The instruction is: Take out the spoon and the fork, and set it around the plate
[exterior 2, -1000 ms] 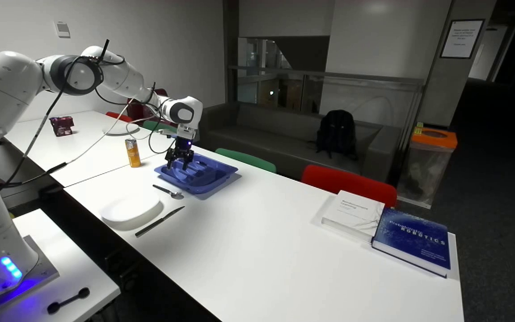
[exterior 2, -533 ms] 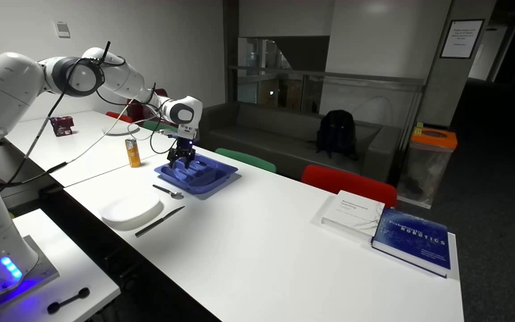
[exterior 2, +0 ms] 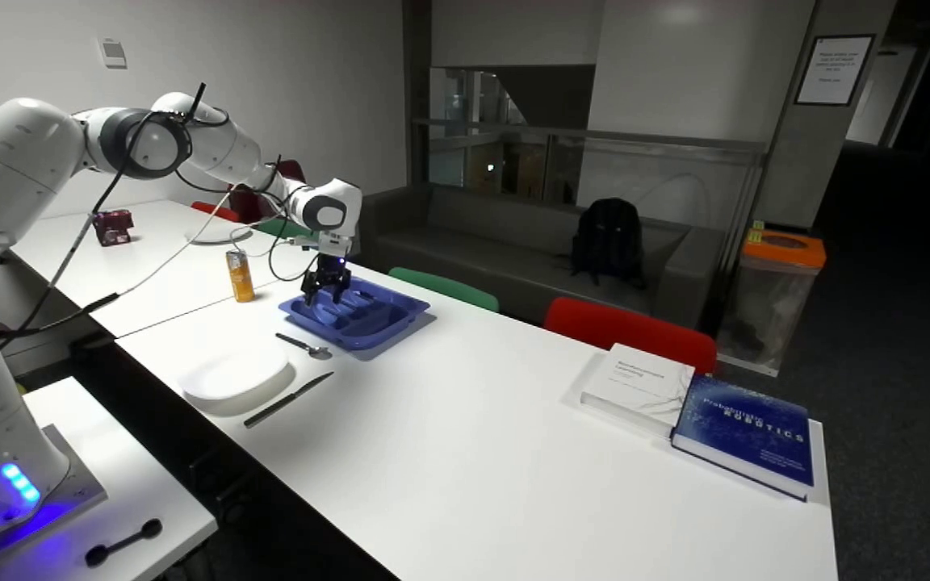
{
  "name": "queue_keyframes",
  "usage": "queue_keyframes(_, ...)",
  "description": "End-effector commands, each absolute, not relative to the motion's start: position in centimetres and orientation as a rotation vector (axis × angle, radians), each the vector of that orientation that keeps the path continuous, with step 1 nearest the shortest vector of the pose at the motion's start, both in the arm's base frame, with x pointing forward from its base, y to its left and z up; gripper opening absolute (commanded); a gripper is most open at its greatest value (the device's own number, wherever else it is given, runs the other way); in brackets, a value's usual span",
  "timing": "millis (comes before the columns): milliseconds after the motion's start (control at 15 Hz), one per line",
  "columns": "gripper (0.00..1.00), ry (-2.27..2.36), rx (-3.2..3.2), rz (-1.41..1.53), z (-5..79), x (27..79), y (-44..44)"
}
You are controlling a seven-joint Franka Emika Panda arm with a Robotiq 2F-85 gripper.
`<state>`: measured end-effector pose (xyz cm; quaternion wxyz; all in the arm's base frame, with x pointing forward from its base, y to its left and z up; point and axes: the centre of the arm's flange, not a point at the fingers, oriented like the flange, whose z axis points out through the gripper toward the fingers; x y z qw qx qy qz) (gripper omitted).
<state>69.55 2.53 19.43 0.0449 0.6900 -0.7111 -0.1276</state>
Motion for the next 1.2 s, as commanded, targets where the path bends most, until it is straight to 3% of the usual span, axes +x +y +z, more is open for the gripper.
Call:
queue_keyframes(0, 1.00, -2.199, 2.123, -0.397, 18.4, 69.4, 3.4)
queue_keyframes(333, 1.00, -2.183, 2.128, -0.399, 17.2, 69.7, 4.0)
queue_keyframes(400, 0.96, -2.181, 2.128, -0.399, 17.1, 69.7, 4.1)
queue_keyframes(467, 0.74, -2.177, 2.129, -0.399, 17.0, 69.6, 4.3)
queue_keyframes(667, 0.64, -2.172, 2.129, -0.403, 16.7, 69.5, 4.4)
queue_keyframes(867, 0.39, -2.170, 2.130, -0.400, 16.6, 69.7, 4.4)
queue_keyframes(1133, 0.31, -2.166, 2.127, -0.409, 16.0, 69.7, 4.2)
